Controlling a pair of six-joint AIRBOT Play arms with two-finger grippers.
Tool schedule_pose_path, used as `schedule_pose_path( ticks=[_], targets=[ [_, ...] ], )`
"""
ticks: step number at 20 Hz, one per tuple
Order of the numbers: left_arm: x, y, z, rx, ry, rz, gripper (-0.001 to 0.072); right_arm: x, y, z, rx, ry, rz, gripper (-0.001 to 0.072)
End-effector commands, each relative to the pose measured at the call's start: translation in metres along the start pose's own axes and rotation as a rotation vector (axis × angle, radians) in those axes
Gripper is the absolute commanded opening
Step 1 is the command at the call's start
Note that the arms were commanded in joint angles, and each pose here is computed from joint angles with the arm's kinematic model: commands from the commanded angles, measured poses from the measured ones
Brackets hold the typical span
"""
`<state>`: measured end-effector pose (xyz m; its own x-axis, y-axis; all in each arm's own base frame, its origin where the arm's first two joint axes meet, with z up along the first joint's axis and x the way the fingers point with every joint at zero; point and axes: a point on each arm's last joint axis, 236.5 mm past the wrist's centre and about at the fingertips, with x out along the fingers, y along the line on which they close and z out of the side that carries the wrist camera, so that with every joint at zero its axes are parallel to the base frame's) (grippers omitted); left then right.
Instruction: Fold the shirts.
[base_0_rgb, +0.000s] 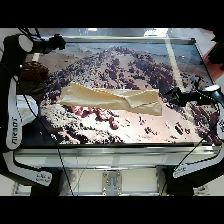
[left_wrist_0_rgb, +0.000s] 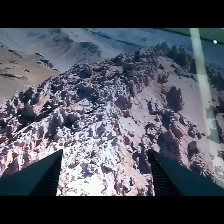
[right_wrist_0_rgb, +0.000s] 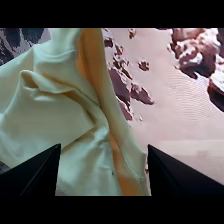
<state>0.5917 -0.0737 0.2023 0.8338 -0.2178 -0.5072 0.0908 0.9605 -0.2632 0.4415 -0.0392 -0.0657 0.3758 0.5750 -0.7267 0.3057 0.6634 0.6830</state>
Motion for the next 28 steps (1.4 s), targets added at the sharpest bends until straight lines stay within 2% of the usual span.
schedule_pose_path(
  ticks=[1,4,10,11,12,13,14,15,16,20,24,28],
  targets=[
    [-0.004,-0.026,0.003,-0.017,-0.003,-0.104,0.0632,0.024,0.001,-0.001,0.023,0.025,0.146,0.0623],
    [-0.004,-0.035,-0.002,-0.014,0.014,-0.120,0.0632,0.047,0.004,-0.004,0.032,0.041,0.189,0.0624],
    [-0.002,-0.060,-0.008,0.019,0.018,-0.150,0.0630,0.086,0.038,-0.021,-0.071,0.085,0.213,0.0618],
    [-0.002,-0.064,-0.010,0.022,0.024,-0.156,0.0630,0.090,0.041,-0.022,-0.075,0.085,0.212,0.0609],
    [-0.002,-0.066,-0.013,0.024,0.035,-0.159,0.0626,0.092,0.045,-0.024,-0.080,0.091,0.216,0.0569],
    [-0.001,-0.067,-0.019,0.028,0.054,-0.160,0.0575,0.094,0.051,-0.026,-0.080,0.096,0.228,0.0442],
    [0.002,-0.069,-0.027,0.031,0.085,-0.163,0.0472,0.094,0.056,-0.026,-0.077,0.094,0.247,0.0295],
    [0.005,-0.069,-0.039,0.033,0.127,-0.163,0.0224,0.091,0.064,-0.024,-0.074,0.085,0.283,0.0106],
    [0.010,-0.070,-0.053,0.039,0.175,-0.164,0.0027,0.086,0.074,-0.022,-0.084,0.077,0.325,0.0027],
    [0.046,-0.089,-0.145,0.031,0.446,-0.188,0.0015,0.052,0.113,-0.015,-0.174,0.090,0.372,0.0025],
    [0.084,-0.164,-0.264,0.093,0.677,-0.310,0.0014,0.003,0.163,-0.001,-0.264,0.034,0.341,0.0024],
    [0.103,-0.207,-0.347,0.163,0.777,-0.346,0.0014,-0.019,0.210,-0.010,-0.412,0.057,0.227,0.0024]
  ],
)
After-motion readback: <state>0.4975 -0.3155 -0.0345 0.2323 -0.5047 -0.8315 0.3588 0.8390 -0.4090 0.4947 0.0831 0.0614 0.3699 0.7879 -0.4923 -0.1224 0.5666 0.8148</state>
